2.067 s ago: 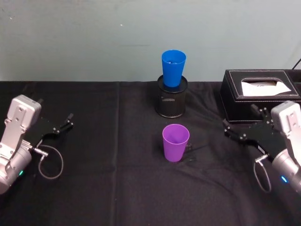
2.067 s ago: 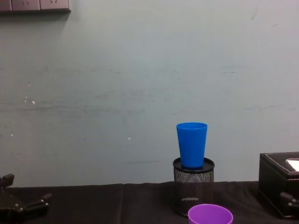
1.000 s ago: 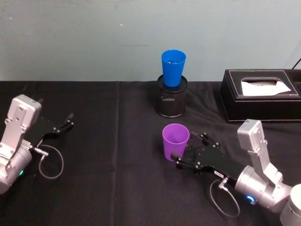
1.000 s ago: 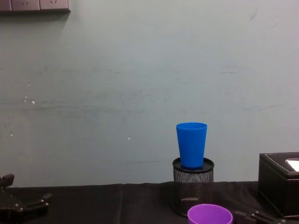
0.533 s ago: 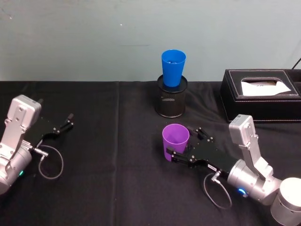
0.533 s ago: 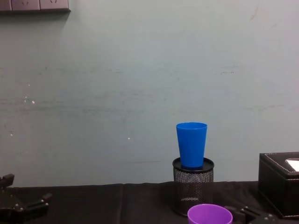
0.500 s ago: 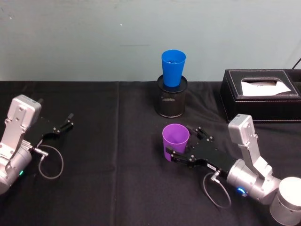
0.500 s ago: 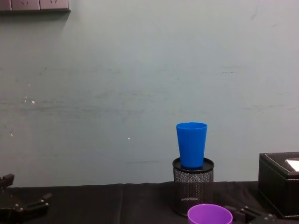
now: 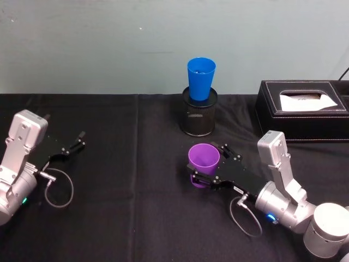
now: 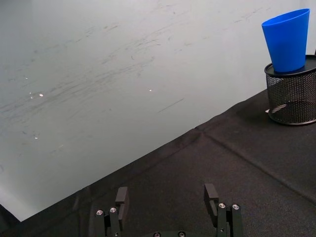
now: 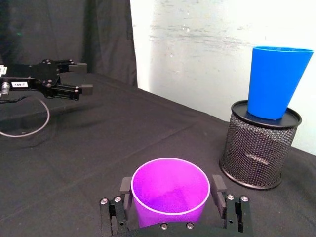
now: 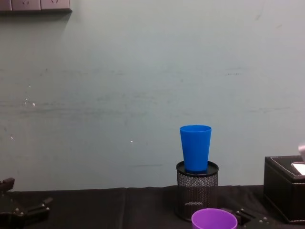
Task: Pick up one cup with a gripper and tap it against the other cup.
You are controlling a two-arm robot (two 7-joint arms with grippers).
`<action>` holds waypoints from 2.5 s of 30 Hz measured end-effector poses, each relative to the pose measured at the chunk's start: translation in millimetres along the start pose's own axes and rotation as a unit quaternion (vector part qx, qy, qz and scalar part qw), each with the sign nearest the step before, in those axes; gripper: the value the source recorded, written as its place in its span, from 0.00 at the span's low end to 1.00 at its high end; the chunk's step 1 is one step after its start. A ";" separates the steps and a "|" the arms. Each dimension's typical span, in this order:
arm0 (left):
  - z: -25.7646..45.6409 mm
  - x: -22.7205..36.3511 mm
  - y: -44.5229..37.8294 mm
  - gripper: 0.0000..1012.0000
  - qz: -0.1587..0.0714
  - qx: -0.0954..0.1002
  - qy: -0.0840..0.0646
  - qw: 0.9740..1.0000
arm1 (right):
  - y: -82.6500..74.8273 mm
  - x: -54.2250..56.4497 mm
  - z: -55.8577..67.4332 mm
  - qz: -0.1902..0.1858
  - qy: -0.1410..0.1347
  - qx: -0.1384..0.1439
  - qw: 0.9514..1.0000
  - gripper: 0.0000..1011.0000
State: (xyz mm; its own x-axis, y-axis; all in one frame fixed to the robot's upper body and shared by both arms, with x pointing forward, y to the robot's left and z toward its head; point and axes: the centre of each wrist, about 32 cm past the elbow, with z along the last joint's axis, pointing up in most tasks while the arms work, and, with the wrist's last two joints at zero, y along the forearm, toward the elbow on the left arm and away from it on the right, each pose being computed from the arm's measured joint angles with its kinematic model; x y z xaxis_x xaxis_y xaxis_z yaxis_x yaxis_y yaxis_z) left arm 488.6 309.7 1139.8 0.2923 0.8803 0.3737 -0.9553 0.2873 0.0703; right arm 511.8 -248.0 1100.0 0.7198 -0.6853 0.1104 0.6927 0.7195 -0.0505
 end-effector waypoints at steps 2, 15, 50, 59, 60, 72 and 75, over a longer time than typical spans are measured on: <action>0.0 0.0 0.0 0.99 0.000 0.000 0.000 1.000 | 0.7 -0.5 -0.5 0.000 -0.002 0.001 1.000 0.99; 0.0 0.0 0.0 0.99 0.000 0.000 0.000 1.000 | 1.7 -1.3 -1.7 -0.002 -0.007 0.004 1.000 0.99; 0.0 0.0 0.0 0.99 0.000 0.000 0.000 1.000 | -2.7 11.4 78.2 -0.012 -0.025 -0.017 0.999 0.74; 0.0 0.0 0.0 0.99 0.000 0.000 0.000 1.000 | -2.7 18.7 106.4 -0.014 -0.004 -0.013 1.000 0.74; 0.0 0.0 0.0 0.99 0.000 0.000 0.000 1.000 | -2.3 18.7 108.7 -0.013 -0.004 -0.013 1.000 0.74; 0.0 0.0 0.0 0.99 0.000 0.000 0.000 1.000 | 0.2 18.5 118.5 -0.013 -0.008 -0.016 1.000 0.74; 0.0 0.0 0.0 0.99 0.000 0.000 0.000 1.000 | 0.2 18.6 118.6 -0.013 -0.008 -0.016 1.000 0.74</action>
State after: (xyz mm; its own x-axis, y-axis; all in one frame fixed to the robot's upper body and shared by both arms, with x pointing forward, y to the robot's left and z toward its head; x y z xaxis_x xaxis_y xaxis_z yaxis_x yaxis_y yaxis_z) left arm 488.6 309.7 1139.8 0.2923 0.8803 0.3737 -0.9552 0.2873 0.0702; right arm 520.0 -247.2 1219.7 0.7013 -0.7012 0.1282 0.7120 0.6978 -0.0782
